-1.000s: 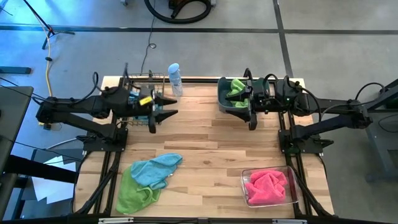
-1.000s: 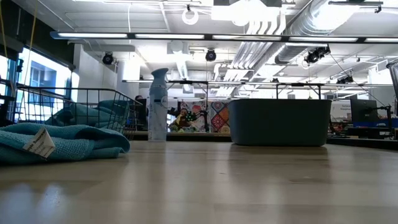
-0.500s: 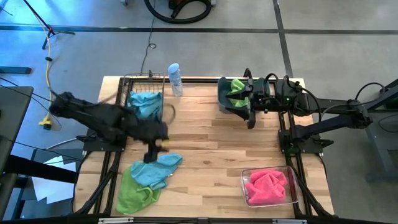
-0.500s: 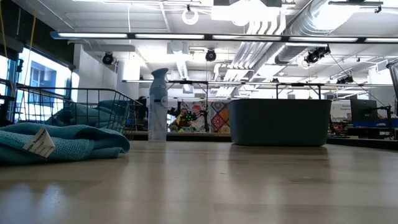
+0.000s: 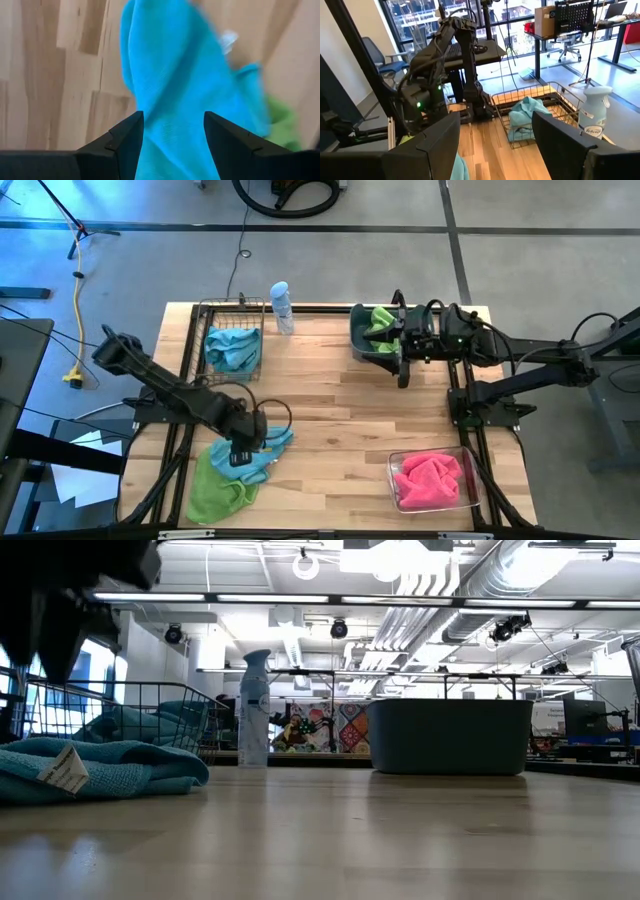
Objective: Sort microfiber towel by color & place in baskets
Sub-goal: Put the blue towel into the wire basket
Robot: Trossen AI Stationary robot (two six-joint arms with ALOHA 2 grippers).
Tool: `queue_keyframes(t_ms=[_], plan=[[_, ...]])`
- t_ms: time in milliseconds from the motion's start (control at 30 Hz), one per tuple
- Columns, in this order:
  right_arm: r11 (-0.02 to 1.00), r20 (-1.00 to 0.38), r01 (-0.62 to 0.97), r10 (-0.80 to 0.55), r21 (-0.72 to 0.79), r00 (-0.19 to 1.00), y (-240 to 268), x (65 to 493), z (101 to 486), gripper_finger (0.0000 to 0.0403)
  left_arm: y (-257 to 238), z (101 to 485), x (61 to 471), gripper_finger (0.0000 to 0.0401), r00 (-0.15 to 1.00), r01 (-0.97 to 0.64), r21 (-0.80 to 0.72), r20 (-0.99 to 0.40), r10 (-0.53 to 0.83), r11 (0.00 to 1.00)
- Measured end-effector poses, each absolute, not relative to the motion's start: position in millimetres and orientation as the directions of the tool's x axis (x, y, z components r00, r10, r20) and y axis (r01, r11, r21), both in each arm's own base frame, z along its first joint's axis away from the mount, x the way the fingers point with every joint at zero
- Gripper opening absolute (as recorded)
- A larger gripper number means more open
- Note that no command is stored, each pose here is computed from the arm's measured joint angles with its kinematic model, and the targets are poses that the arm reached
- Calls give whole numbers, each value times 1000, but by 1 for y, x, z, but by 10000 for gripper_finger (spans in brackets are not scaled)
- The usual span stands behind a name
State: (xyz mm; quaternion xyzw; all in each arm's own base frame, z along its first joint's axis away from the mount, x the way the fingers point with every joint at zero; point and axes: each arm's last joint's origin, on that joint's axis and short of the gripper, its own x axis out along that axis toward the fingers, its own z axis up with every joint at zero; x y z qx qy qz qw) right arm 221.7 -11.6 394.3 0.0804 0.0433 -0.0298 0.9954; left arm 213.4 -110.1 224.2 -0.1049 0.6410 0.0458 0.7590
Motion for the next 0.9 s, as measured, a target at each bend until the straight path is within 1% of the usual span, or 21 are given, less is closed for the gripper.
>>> queue_keyframes(t_ms=[67, 167, 233, 400, 567, 733, 900], plan=[[985, -100, 68, -52, 157, 994, -12, 222, 393, 243, -114, 215, 215, 195, 159, -152, -83, -985, -59, 985], [985, -114, 70, -52, 156, 992, -12, 221, 392, 243, -124, 211, 223, 195, 233, -55, -92, -969, -77, 994], [985, -126, 72, -52, 155, 991, -12, 221, 391, 243, -129, 205, 226, 195, 252, -30, -85, -965, -74, 996], [985, -144, 75, -52, 157, 988, -12, 221, 389, 243, -130, 182, 227, 195, 175, -55, -38, -984, -28, 998], [985, -145, 75, -52, 157, 988, -12, 221, 389, 243, -133, 165, 234, 195, 181, -59, -27, -983, -16, 998], [982, -145, 77, -52, 175, 988, -12, 221, 389, 243, -133, 151, 238, 195, 170, -107, 66, -982, 84, 992], [975, -145, 82, -52, 205, 988, -12, 221, 389, 243, -135, 139, 242, 194, 160, -112, 87, -982, 105, 990]])
